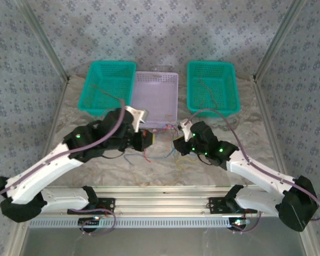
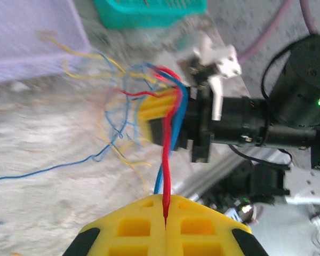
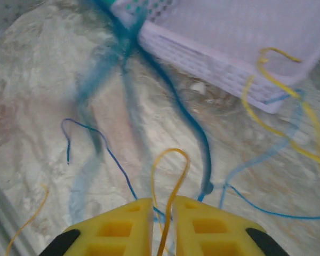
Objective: Untangle the cables
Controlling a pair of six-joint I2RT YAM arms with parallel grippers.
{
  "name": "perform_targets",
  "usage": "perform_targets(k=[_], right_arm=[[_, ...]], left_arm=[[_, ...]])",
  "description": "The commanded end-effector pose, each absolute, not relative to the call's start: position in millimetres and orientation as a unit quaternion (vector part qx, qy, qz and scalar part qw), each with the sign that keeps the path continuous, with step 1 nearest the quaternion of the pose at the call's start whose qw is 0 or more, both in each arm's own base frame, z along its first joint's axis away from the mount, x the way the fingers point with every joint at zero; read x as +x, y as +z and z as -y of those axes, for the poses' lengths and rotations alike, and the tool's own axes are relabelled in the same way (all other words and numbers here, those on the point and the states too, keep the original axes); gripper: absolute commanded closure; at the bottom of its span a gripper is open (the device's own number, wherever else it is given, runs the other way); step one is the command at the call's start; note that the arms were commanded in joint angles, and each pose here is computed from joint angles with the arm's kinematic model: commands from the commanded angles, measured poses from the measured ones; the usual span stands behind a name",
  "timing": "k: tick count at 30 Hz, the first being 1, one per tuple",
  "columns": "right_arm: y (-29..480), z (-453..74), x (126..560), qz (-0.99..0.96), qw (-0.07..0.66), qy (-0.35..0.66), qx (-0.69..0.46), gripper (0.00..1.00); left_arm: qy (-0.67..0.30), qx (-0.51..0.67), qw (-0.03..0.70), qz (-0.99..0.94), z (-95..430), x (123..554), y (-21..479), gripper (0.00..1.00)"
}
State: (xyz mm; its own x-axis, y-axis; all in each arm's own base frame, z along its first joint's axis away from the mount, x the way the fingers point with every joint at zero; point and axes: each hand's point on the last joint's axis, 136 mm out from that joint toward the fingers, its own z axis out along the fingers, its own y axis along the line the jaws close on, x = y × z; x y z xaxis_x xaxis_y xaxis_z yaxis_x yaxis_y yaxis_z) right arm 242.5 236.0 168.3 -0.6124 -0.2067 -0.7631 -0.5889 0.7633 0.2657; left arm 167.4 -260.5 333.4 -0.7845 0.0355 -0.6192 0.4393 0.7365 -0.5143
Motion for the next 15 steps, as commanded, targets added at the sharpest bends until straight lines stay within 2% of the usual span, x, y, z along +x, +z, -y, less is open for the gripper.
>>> perform_targets(k=[1,7,11,15], right_arm=[[160.9,-223.3,239.1,-0.866,0.36,0.272,-0.214,0.73],[171.1,-217.2,238.4,-0.858,0.369,0.301,-0.194,0.59],[195.0,-233.7,232.8,-0.824,0.387,0.359,-0.206,0.55],[225.1,-248.2,236.1,-0.79,0.407,0.413,-0.201,0.46]], left_arm=[[-0.29,0.109,0.338,-0.889,220.3,175.4,342.8,1.0],[-0.282,0.107,0.333,-0.893,215.3,174.9,339.6,1.0],[-0.307,0.124,0.317,-0.888,227.5,169.2,341.7,1.0],[-0.343,0.141,0.309,-0.876,238.5,161.8,352.0,1.0]])
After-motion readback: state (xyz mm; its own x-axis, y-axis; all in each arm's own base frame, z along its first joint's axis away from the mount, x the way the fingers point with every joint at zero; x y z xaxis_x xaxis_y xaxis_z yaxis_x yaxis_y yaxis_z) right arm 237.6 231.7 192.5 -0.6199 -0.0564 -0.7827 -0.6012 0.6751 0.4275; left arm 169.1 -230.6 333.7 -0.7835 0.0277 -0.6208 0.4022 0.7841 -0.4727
